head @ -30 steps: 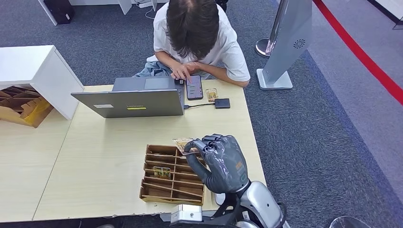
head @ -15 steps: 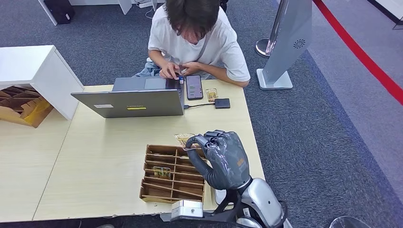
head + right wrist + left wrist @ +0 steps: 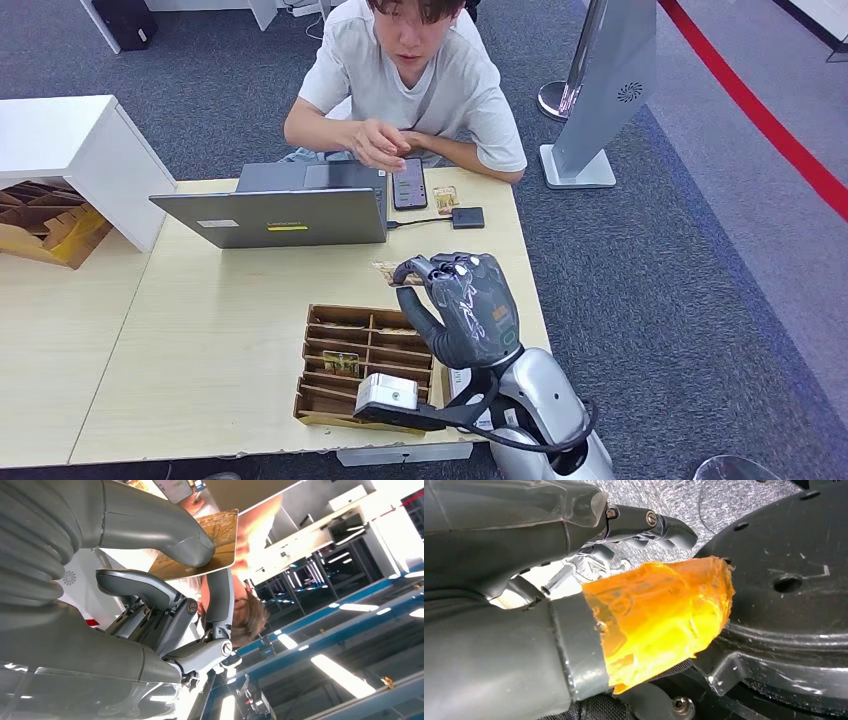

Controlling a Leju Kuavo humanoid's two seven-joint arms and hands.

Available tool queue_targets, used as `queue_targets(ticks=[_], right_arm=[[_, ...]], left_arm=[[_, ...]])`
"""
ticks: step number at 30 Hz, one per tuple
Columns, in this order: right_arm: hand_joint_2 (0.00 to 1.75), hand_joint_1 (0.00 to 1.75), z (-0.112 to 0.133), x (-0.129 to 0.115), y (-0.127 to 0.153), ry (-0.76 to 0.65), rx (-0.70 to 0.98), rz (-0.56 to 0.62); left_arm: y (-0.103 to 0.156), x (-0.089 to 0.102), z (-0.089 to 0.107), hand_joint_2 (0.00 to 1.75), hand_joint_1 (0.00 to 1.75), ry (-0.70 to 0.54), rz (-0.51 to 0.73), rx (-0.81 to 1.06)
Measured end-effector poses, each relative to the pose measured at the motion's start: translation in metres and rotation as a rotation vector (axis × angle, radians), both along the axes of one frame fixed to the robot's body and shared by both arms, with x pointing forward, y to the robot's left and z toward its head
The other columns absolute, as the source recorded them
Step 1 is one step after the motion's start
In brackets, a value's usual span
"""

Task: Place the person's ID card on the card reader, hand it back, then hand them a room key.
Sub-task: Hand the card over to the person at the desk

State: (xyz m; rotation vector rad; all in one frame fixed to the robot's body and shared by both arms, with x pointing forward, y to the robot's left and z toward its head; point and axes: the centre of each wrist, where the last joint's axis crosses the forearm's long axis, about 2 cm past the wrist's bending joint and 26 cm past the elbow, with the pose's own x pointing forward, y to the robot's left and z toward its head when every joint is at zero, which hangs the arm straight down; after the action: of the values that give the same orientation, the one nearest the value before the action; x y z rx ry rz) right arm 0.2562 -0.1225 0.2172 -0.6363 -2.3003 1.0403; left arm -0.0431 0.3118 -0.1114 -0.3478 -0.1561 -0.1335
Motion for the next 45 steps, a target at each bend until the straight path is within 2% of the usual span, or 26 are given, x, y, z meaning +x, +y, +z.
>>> queue_targets(ticks=[10,20,21,24,25,27,31,45], right_arm=[[1.75,1.75,0.001,0.019,0.008,0.039,-0.050,-0.025],[1.75,1.75,-0.003,0.027,0.016,0.076,-0.079,-0.030],[1.75,1.69,-0.003,0.027,0.016,0.078,-0.079,-0.031],[1.75,0.41,-0.003,0.028,0.018,0.083,-0.081,-0.033],[1.75,0.03,-0.004,0.028,0.018,0.084,-0.081,-0.033],[1.75,0.00,-0.004,0.029,0.019,0.087,-0.086,-0.036],[0.00,0.00,-0.004,0.030,0.019,0.089,-0.096,-0.042],[0.00,0.00,-0.001,0.025,0.018,0.126,-0.010,0.012]], left_arm=[[0.005,0.004,0.000,0.00,0.00,0.003,-0.024,0.002],[0.009,0.006,0.000,0.00,0.00,0.002,-0.029,0.004],[0.009,0.006,0.000,0.00,0.00,0.001,-0.029,0.004],[0.009,0.007,0.000,0.00,0.00,0.001,-0.029,0.004],[0.009,0.007,0.000,0.00,0.00,0.002,-0.030,0.004],[0.009,0.007,0.000,0.00,0.00,0.002,-0.030,0.004],[0.009,0.007,0.000,0.00,0.00,0.002,-0.022,0.005],[0.008,0.007,0.000,0.00,0.00,0.001,-0.003,0.011]])
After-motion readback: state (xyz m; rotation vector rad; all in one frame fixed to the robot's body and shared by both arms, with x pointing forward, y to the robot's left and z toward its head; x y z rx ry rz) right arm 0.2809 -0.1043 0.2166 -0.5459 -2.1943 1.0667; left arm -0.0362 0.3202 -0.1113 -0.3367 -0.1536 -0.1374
